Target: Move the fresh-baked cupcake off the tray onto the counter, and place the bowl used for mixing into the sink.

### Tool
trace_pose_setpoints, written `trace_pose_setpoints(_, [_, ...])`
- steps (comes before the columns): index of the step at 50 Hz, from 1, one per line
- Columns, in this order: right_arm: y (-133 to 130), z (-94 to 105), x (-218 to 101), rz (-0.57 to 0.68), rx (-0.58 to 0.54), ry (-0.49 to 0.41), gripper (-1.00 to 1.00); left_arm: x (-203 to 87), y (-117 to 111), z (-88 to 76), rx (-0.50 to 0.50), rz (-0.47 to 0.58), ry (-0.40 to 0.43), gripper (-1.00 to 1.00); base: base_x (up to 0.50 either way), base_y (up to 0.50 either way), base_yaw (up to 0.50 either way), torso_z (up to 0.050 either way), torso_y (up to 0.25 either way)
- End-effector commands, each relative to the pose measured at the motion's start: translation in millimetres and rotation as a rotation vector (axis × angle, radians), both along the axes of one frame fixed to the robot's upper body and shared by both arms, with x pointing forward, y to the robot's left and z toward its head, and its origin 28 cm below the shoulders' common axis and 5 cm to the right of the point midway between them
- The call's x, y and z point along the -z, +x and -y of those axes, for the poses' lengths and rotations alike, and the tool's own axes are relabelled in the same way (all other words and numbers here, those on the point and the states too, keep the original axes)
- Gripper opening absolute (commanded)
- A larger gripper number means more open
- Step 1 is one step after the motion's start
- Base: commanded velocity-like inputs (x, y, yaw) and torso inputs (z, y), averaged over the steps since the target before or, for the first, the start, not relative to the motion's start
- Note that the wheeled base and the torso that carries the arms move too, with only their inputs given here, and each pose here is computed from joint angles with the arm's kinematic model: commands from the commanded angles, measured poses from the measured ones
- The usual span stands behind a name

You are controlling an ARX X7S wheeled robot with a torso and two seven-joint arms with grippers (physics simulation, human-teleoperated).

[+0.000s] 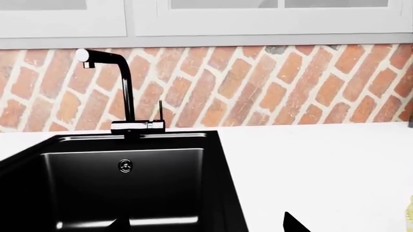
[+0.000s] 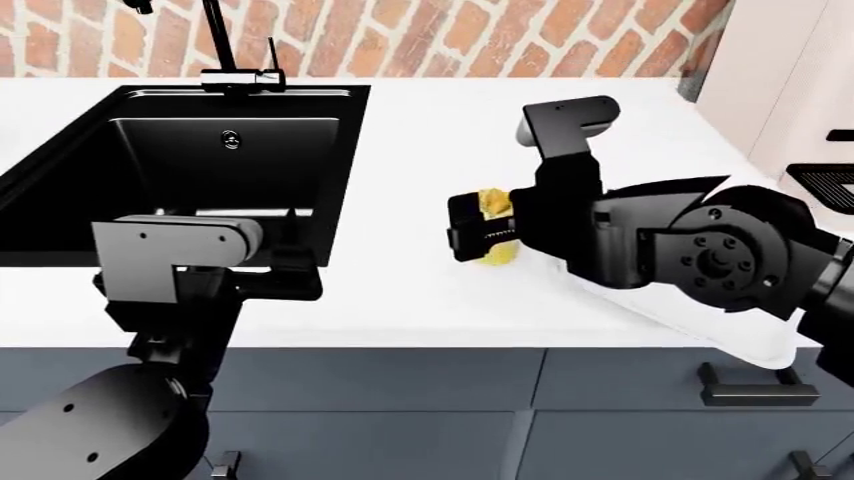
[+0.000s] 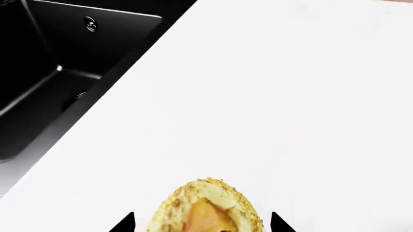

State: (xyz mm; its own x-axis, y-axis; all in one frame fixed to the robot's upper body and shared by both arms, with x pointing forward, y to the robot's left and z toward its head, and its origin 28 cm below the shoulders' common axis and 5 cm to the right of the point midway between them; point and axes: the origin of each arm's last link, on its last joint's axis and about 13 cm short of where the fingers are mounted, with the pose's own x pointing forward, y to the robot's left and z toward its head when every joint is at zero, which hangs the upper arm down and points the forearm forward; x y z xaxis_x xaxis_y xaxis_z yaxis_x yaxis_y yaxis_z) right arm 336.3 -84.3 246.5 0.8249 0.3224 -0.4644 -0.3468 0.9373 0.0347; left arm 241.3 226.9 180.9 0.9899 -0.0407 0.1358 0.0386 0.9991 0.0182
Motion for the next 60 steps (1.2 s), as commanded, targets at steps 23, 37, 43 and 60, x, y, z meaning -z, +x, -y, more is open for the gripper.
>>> trace_pose_setpoints(23, [-38,11.1,-56,0.257,0.042,0.097,1.00,-20,-12,1.8,-0.003,0.045,0.005,1.00,0.00,0.00,0.00,0.000,0.000])
trace_pose_setpoints(37, [-50,18.7,-51,0.249,0.092,0.128,1.00,-23,-15,2.0,-0.003,0.053,0.010,1.00,0.00,0.00,0.00,0.000,0.000])
trace_pose_setpoints(43, [-47,17.0,-49,0.240,0.088,0.118,1.00,-21,-15,1.5,-0.003,0.051,0.010,1.00,0.00,0.06,0.00,0.000,0.000])
trace_pose_setpoints(60, [-48,15.0,-51,0.244,0.071,0.108,1.00,-23,-16,1.6,-0.004,0.057,0.008,1.00,0.00,0.29,0.00,0.000,0.000])
